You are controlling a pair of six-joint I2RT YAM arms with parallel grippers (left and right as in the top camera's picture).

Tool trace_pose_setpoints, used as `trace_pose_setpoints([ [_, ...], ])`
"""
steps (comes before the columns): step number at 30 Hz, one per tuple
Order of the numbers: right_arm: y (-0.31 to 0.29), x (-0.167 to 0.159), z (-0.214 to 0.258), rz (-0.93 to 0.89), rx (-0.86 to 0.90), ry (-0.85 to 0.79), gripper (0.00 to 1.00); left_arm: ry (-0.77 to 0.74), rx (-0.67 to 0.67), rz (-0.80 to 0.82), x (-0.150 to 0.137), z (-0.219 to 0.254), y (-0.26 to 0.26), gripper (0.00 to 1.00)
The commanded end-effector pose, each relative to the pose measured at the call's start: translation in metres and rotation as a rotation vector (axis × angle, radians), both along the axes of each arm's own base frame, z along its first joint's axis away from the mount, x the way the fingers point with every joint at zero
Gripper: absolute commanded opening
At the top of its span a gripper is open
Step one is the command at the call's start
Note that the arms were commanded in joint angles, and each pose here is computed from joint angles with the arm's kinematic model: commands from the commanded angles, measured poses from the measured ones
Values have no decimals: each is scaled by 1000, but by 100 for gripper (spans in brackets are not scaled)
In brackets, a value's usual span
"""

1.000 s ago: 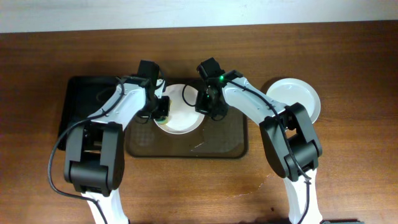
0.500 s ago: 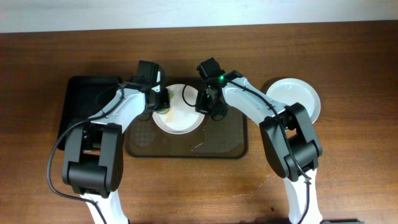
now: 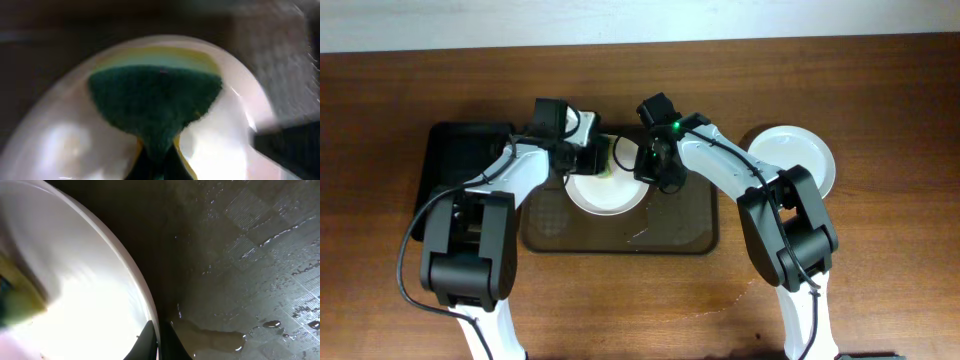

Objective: Clean dirty plates on tray and stack at the side
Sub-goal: 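Scrub the pink-white plate with the sponge in the left gripper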

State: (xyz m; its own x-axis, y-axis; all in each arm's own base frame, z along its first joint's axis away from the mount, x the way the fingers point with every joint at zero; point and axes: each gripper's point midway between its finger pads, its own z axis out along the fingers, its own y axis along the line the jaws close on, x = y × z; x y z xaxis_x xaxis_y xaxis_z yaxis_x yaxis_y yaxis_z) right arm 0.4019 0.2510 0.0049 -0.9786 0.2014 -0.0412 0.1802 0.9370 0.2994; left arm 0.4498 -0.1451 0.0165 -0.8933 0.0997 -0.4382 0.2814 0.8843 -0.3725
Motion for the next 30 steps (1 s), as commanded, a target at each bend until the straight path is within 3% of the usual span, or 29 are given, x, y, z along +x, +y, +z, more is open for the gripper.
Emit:
trace_pose_setpoints([
  [1,-16,-10,-24,-10,-88,35,4,-74,250,247,29,-8,55,1],
  [3,-16,-10,-24,-10,-88,35,4,-49,352,346,24,-13,79,1],
  [6,-16,-10,-24,-10,-88,35,4,146,421,327,-22,-32,88,1],
  [8,-16,-10,-24,-10,-88,35,4,299,391,267,-58,-40,79,1],
  [11,-16,-10,-24,-10,-87,34,4,431,210,82,-92,-36,42,1],
  [13,-16,-10,-24,-10,-87,34,4,460,-4,-25,-101,-22,6,1],
  [15,-16,-10,-24,-10,-87,35,4,424,-138,-62,-92,-10,-15,1],
  [17,-16,-10,-24,-10,-87,35,4,349,-179,-46,-72,-5,-22,1],
  [21,-16,-10,-24,-10,-87,35,4,220,-59,113,-31,-14,0,1],
  [24,-16,-10,-24,-9,-87,35,4,126,152,310,-5,-22,44,1],
  [27,-14,-12,-24,8,-89,31,4,121,314,401,-8,-28,76,1],
  [30,-10,-13,-24,16,-87,28,4,232,377,390,-37,-36,84,1],
])
